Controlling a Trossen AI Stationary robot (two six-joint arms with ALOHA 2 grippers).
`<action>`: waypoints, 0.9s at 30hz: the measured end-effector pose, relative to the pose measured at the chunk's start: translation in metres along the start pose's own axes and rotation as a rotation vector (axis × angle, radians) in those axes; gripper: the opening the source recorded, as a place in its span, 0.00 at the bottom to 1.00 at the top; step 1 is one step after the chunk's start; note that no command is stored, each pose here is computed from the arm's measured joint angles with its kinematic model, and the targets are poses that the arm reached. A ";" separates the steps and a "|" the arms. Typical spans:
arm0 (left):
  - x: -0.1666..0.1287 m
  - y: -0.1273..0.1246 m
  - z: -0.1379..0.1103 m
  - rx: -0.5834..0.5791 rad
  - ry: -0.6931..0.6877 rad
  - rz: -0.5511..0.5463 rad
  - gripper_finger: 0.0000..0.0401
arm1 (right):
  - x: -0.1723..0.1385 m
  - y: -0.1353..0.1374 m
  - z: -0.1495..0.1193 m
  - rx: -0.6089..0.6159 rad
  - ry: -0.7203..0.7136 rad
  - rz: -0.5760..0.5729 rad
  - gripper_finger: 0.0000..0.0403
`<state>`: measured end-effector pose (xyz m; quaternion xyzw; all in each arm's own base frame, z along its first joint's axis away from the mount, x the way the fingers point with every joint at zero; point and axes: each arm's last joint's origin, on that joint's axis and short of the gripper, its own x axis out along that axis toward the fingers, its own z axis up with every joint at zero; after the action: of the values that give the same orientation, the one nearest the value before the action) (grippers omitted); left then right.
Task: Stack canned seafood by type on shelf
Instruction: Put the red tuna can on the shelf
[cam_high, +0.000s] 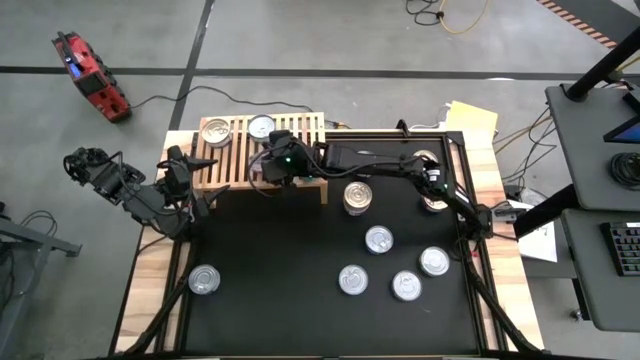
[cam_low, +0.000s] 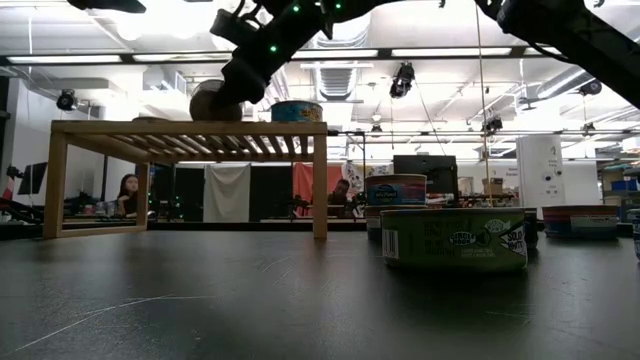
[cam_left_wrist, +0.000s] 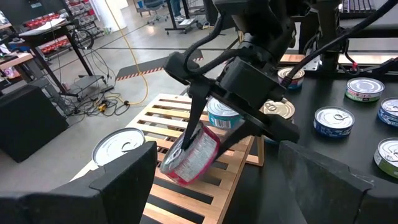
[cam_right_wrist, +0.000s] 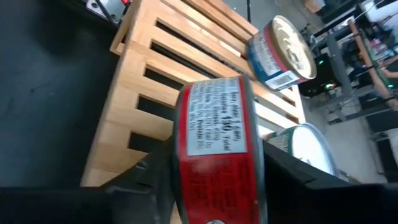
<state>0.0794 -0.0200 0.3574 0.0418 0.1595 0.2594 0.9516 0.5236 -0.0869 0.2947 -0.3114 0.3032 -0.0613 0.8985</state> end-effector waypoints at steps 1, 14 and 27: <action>0.000 0.000 0.000 0.000 0.000 0.000 0.80 | 0.000 0.000 0.000 0.010 0.002 0.002 0.47; 0.000 0.000 0.000 0.000 0.000 0.000 0.80 | 0.000 0.003 0.001 0.054 -0.023 0.046 0.71; 0.000 0.000 0.000 -0.008 0.000 0.000 0.80 | 0.000 0.003 0.000 0.119 -0.018 0.048 0.82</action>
<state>0.0794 -0.0200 0.3574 0.0378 0.1584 0.2601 0.9518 0.5235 -0.0846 0.2933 -0.2506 0.2983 -0.0547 0.9193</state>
